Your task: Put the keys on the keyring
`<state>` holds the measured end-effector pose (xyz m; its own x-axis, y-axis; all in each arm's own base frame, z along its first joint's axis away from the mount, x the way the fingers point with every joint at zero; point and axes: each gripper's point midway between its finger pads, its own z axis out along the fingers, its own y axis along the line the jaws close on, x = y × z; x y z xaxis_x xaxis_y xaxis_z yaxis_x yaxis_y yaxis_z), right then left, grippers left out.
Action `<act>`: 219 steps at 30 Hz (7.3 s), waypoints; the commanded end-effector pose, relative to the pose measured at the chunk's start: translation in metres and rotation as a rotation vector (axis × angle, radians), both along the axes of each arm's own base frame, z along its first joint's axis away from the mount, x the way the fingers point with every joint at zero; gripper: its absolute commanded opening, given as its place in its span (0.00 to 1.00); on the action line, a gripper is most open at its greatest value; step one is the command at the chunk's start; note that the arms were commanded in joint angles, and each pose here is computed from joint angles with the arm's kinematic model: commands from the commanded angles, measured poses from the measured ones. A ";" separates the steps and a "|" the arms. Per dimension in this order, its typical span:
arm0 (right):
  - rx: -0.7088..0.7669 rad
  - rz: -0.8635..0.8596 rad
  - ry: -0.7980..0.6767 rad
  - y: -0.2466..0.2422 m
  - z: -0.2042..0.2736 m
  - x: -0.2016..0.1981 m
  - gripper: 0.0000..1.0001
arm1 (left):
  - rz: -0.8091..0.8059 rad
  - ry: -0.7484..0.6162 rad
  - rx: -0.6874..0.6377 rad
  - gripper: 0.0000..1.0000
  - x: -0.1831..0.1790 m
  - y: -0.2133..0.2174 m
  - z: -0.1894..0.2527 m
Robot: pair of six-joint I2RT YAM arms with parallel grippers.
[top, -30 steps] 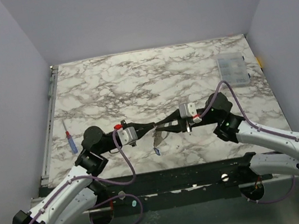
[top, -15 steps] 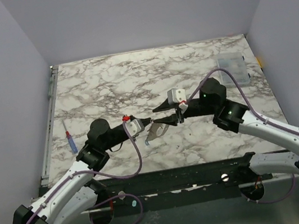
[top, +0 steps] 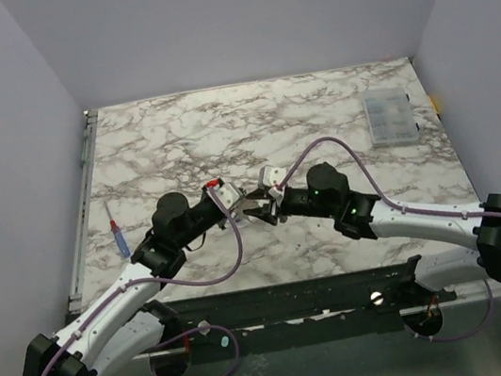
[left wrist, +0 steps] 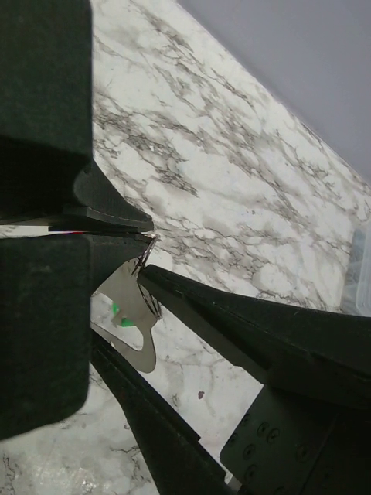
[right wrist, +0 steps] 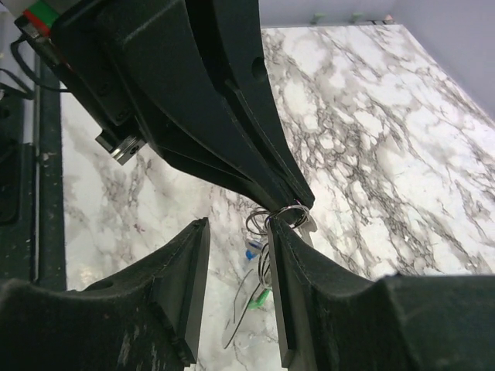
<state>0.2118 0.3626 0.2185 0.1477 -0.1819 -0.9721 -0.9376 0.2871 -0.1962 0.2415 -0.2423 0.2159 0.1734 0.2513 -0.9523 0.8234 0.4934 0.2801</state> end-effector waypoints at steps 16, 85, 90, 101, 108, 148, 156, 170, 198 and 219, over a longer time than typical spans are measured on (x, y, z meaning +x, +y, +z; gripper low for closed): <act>0.021 -0.245 -0.193 -0.001 0.017 0.045 0.44 | 0.040 -0.014 -0.049 0.00 0.007 0.000 0.020; 0.367 0.087 -0.498 -0.039 0.106 -0.061 0.01 | -0.489 -0.247 -0.140 0.00 -0.090 -0.023 0.056; 0.356 0.090 -0.494 -0.039 0.104 -0.061 0.01 | -0.479 -0.244 -0.142 0.01 -0.088 -0.023 0.056; 0.320 0.088 -0.457 -0.039 0.092 -0.060 0.01 | -0.434 -0.265 -0.150 0.33 -0.084 -0.019 0.059; 0.298 0.119 -0.440 -0.034 0.087 -0.062 0.01 | -0.448 -0.269 -0.153 0.36 -0.087 -0.019 0.059; 0.042 0.127 -0.323 -0.019 0.053 -0.046 0.40 | -0.365 -0.157 -0.078 0.00 -0.062 -0.022 0.041; -0.029 0.093 -0.273 -0.012 0.048 -0.032 0.42 | -0.302 -0.116 -0.044 0.00 -0.049 -0.019 0.031; -0.103 0.006 -0.304 -0.036 0.054 -0.024 0.47 | -0.269 -0.115 -0.001 0.00 -0.042 -0.016 0.025; -0.314 0.006 -0.180 -0.029 0.004 -0.003 0.25 | -0.268 -0.131 0.003 0.00 -0.043 -0.014 0.028; -0.127 -0.119 -0.242 -0.034 0.032 0.012 0.01 | -0.278 -0.190 -0.026 0.00 -0.049 -0.012 0.041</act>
<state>0.2109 0.3348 0.2168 0.3126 -0.4311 -0.8465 -0.8758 0.2142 -0.4325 0.1964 -0.2523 0.2234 0.3142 0.2174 -0.9241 0.8949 0.2571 0.3648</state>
